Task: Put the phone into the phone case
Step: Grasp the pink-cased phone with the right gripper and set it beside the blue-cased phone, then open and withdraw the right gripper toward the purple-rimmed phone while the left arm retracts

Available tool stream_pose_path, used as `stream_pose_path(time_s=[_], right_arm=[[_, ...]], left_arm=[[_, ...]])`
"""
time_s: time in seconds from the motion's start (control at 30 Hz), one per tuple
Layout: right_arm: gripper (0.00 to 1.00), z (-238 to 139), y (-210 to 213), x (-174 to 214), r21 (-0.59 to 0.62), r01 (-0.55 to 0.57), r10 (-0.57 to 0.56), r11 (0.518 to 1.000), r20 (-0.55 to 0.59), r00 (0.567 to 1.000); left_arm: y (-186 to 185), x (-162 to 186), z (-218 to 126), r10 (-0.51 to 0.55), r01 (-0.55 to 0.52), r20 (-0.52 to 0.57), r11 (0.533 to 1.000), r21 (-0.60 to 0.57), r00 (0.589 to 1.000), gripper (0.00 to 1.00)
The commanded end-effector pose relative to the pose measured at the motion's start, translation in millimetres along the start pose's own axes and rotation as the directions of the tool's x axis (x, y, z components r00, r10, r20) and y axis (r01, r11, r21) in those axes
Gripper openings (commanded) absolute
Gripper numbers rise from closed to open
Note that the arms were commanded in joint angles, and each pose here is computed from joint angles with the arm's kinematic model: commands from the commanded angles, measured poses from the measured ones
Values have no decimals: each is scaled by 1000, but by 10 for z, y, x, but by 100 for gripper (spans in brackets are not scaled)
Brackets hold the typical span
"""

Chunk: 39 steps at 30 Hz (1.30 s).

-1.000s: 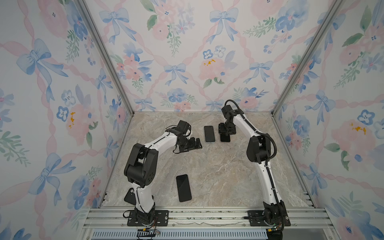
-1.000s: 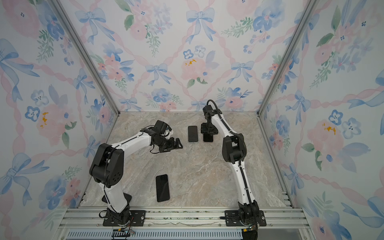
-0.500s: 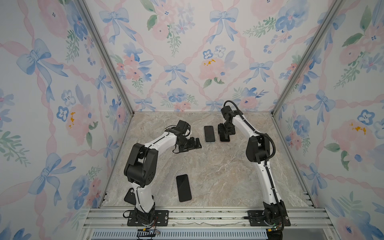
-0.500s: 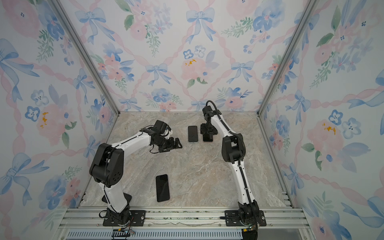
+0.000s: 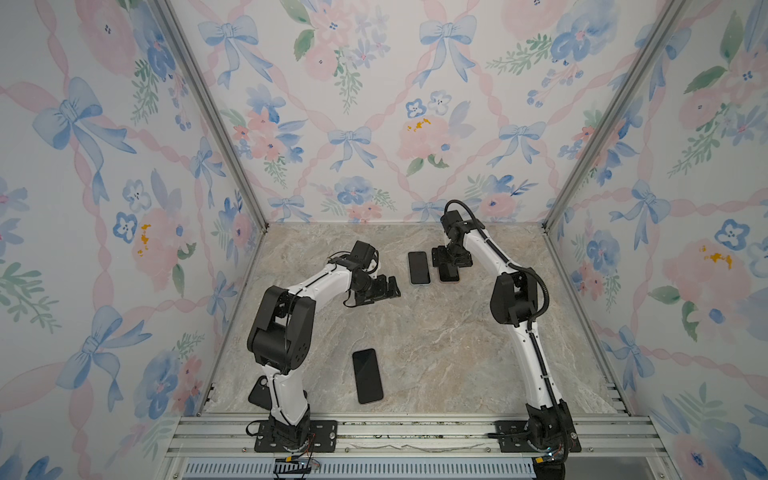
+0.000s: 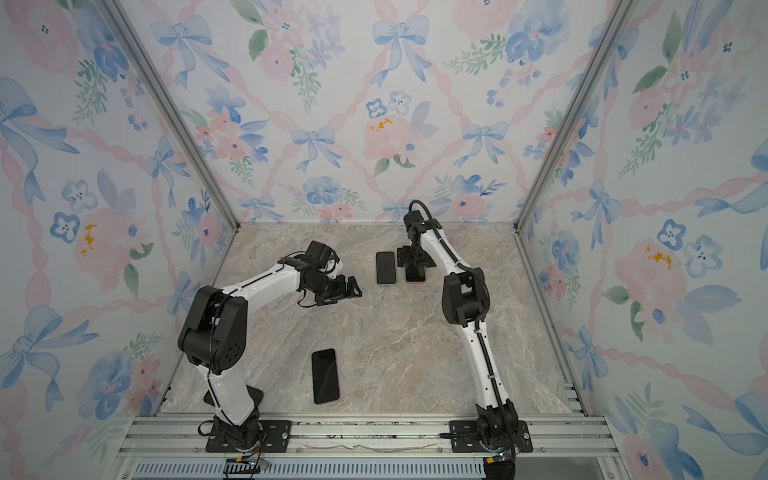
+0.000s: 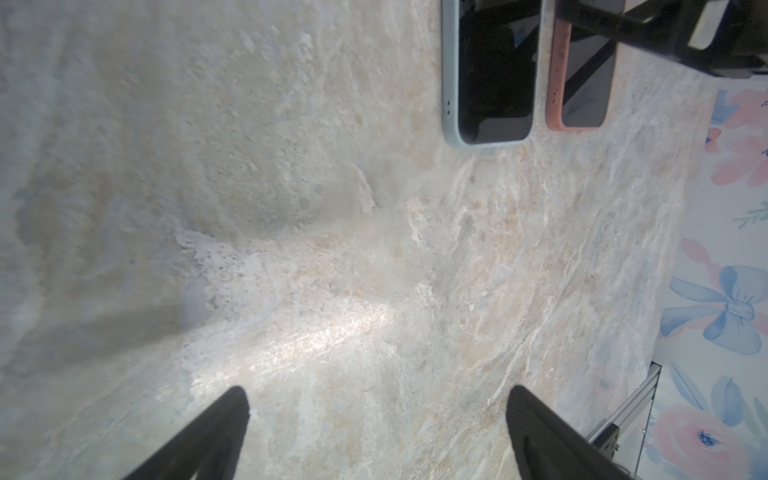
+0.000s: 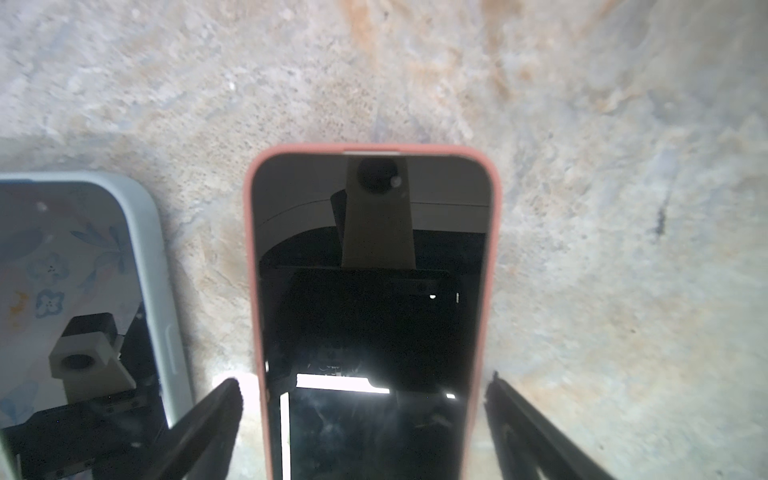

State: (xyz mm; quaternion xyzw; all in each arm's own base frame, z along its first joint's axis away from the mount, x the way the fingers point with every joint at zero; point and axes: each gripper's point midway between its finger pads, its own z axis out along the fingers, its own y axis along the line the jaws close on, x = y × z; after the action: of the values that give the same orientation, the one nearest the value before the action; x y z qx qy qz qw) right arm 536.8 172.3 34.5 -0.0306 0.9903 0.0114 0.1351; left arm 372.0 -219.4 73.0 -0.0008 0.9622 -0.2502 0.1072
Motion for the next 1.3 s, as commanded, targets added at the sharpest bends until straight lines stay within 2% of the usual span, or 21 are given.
stream_pose_path(time_s=[0.0,0.1,0.2,0.3,0.37,0.47,0.6,0.83,0.93,1.13,1.27], right_arm=[[96,-439,23,-67,20,13,-14,1000,52,999],[97,-669,142,14,13,21,-22,1000,64,998],[97,-859,259,252,22,17,-18,1000,66,998],[96,-1028,395,538,-40,-36,40,999,105,994],[96,-1141,484,781,-89,-69,79,994,112,991],[96,-1214,601,1210,-101,-80,90,992,91,992],[95,-1204,928,1778,-136,-56,64,989,52,997],[96,-1239,1703,2552,-202,85,-85,976,11,996],[97,-1178,2035,2830,-236,160,-171,958,-25,985],[97,-1151,2566,3226,-311,261,-285,914,-34,958],[97,-1128,2672,3304,-311,296,-322,903,-35,946]], left_arm=[[74,14,-155,-2,4,45,999,-39,999,98],[110,92,-252,1,2,62,999,-54,998,98],[181,207,-331,-2,6,69,998,-68,998,98],[353,339,-404,-7,15,78,994,-105,997,98],[484,433,-473,-20,31,87,992,-124,996,98],[634,541,-594,-44,59,114,989,-135,993,98],[899,645,-720,-65,98,163,974,-202,984,98],[1117,654,-912,-139,186,232,963,-197,963,98],[1189,661,-936,-172,214,221,960,-181,960,98],[1258,644,-973,-205,247,230,954,-170,951,98],[1328,611,-1043,-236,281,254,947,-157,938,98]])
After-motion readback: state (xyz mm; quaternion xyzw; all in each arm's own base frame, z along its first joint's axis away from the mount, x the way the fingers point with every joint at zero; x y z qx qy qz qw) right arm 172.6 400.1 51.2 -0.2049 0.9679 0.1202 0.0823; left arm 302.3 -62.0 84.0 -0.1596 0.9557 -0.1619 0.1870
